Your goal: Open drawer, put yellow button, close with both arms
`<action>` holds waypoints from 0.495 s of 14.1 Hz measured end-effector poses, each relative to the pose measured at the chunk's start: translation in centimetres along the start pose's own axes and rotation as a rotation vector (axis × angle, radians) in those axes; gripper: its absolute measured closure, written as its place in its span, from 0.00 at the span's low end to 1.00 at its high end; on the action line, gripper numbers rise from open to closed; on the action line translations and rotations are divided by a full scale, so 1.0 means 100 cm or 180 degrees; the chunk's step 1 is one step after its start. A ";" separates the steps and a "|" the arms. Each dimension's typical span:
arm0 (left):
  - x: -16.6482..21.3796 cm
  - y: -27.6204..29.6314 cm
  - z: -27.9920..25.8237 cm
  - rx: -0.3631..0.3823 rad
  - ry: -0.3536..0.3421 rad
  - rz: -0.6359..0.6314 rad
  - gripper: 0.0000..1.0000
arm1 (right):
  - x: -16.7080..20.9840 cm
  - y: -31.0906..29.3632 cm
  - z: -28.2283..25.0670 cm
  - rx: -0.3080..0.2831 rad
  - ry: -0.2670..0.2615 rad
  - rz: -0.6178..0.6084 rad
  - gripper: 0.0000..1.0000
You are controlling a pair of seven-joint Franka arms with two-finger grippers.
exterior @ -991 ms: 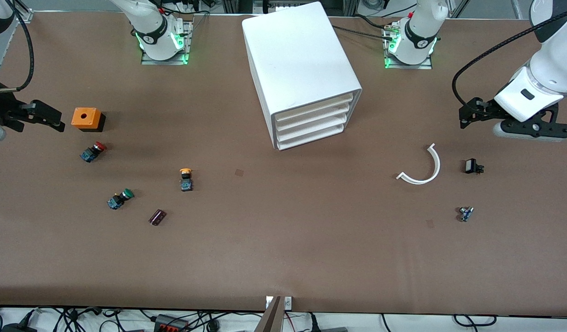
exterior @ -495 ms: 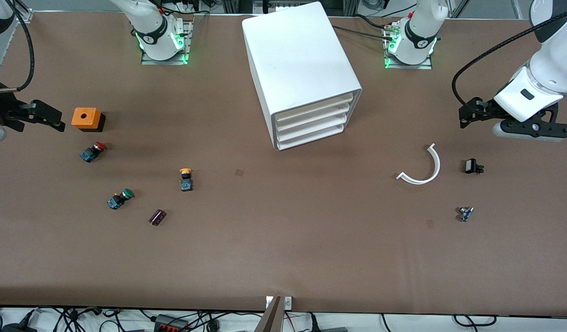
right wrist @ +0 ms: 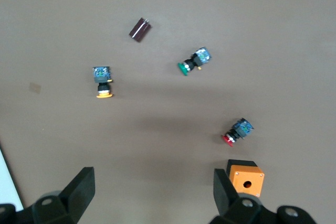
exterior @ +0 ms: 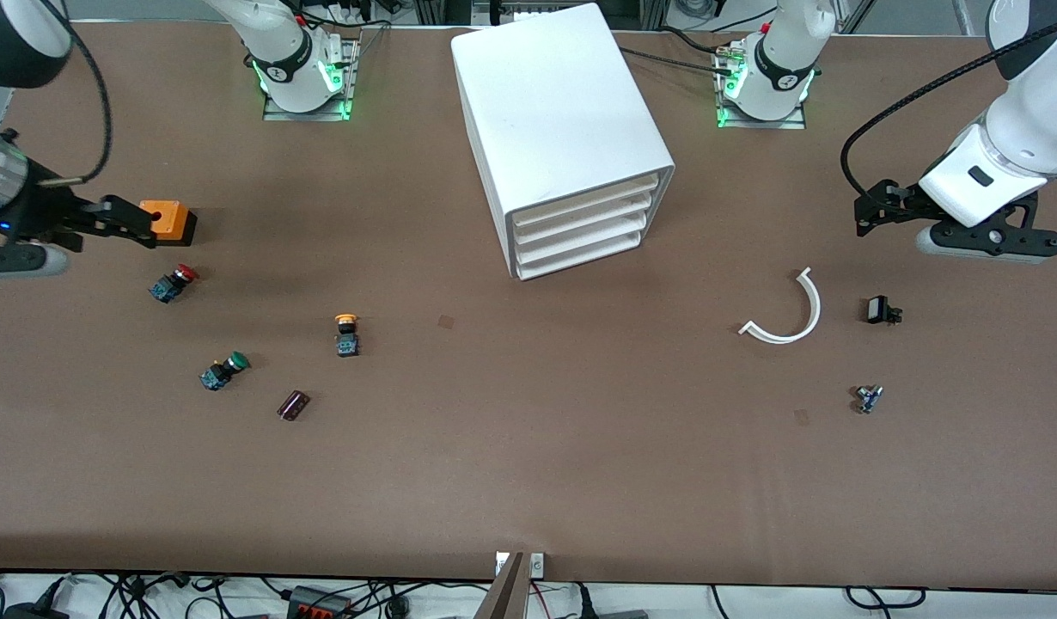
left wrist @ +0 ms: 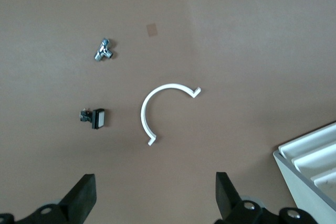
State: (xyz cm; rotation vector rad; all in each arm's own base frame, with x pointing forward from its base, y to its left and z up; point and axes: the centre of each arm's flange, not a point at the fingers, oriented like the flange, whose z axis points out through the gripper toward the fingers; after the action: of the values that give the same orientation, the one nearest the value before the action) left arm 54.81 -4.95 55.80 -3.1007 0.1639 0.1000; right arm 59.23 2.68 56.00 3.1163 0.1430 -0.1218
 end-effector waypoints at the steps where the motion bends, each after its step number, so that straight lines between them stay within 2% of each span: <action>1: -0.003 0.007 0.002 -0.0048 -0.0087 0.0025 0.00 | 0.005 -0.008 0.010 -0.0002 -0.0052 -0.0040 0.00; 7: -0.014 0.070 0.044 -0.0463 -0.0870 0.0312 0.00 | 0.028 -0.051 0.057 -0.0025 -0.0226 -0.0259 0.00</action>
State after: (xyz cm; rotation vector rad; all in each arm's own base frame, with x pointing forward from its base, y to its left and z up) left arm 52.38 -11.64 51.31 -3.1765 0.3117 0.5586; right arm 61.15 7.85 50.02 3.0937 0.2682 -0.2323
